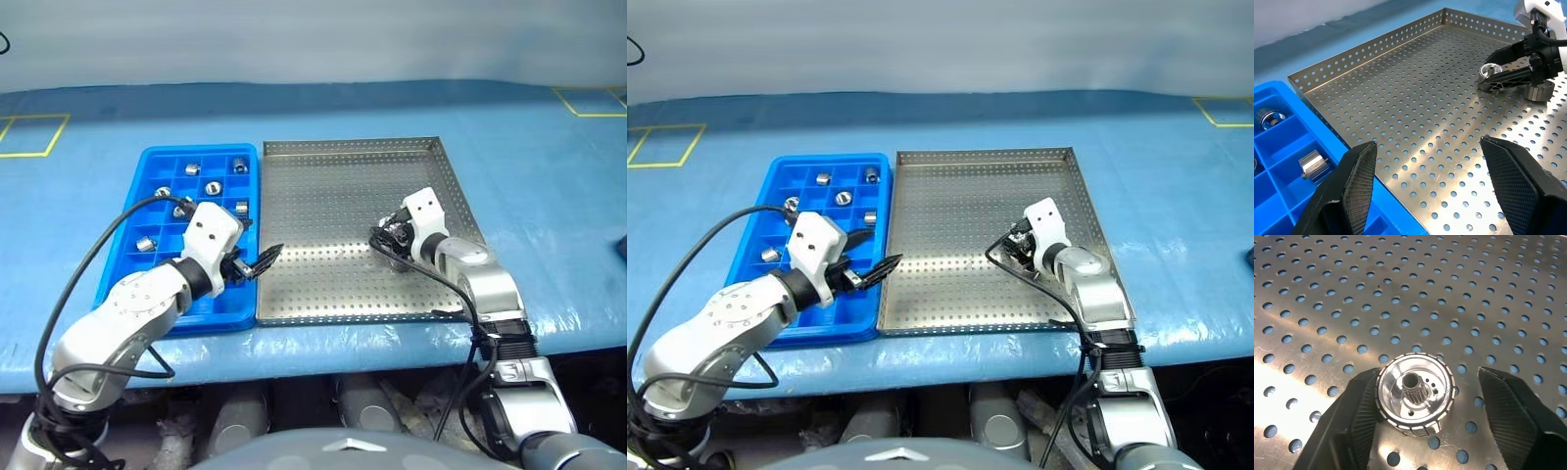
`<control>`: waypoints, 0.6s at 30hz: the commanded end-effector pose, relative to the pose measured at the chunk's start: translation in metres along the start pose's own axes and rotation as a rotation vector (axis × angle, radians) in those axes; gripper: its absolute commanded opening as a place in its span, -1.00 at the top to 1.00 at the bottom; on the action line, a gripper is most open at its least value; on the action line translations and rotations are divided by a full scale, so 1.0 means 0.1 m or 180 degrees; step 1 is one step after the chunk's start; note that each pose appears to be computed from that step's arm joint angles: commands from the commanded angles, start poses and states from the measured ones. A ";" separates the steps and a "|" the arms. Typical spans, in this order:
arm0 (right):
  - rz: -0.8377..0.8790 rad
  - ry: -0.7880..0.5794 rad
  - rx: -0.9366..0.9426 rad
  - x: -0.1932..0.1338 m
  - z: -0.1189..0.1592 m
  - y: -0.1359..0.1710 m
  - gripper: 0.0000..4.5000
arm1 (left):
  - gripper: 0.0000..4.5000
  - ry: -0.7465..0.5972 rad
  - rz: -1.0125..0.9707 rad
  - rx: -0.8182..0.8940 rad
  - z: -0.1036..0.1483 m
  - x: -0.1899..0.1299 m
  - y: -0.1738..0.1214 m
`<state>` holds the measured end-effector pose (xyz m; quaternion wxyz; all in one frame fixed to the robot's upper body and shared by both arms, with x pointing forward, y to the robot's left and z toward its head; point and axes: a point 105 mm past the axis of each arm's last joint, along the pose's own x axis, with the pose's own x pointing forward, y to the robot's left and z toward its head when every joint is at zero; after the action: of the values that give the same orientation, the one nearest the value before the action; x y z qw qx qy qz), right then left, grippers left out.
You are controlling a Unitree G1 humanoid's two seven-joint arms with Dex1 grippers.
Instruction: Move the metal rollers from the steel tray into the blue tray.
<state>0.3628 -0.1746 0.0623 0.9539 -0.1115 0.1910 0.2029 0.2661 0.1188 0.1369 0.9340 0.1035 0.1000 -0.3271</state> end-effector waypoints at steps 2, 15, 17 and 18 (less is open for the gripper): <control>-0.0052 -0.0125 -0.0101 -0.02 0.13 -0.02 0.21 | -0.64 -0.0161 0.0037 0.0099 0.13 -0.05 -0.01; 0.0239 -0.0972 -0.0246 -0.22 0.88 0.24 0.24 | -0.64 -0.0142 0.0064 0.0094 0.11 -0.07 0.00; 0.0449 -0.1063 -0.0333 -0.25 0.98 0.37 0.24 | -0.64 -0.0121 0.0112 0.0092 0.09 -0.11 0.02; 0.0657 -0.1096 -0.0428 -0.25 1.02 0.51 0.24 | -0.64 -0.0093 0.0166 0.0092 0.07 -0.15 0.04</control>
<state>0.3608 -0.1311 0.1378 0.9531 -0.1105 0.0593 0.2754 0.2628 0.1257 0.1341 0.9386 0.0989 0.1050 -0.3134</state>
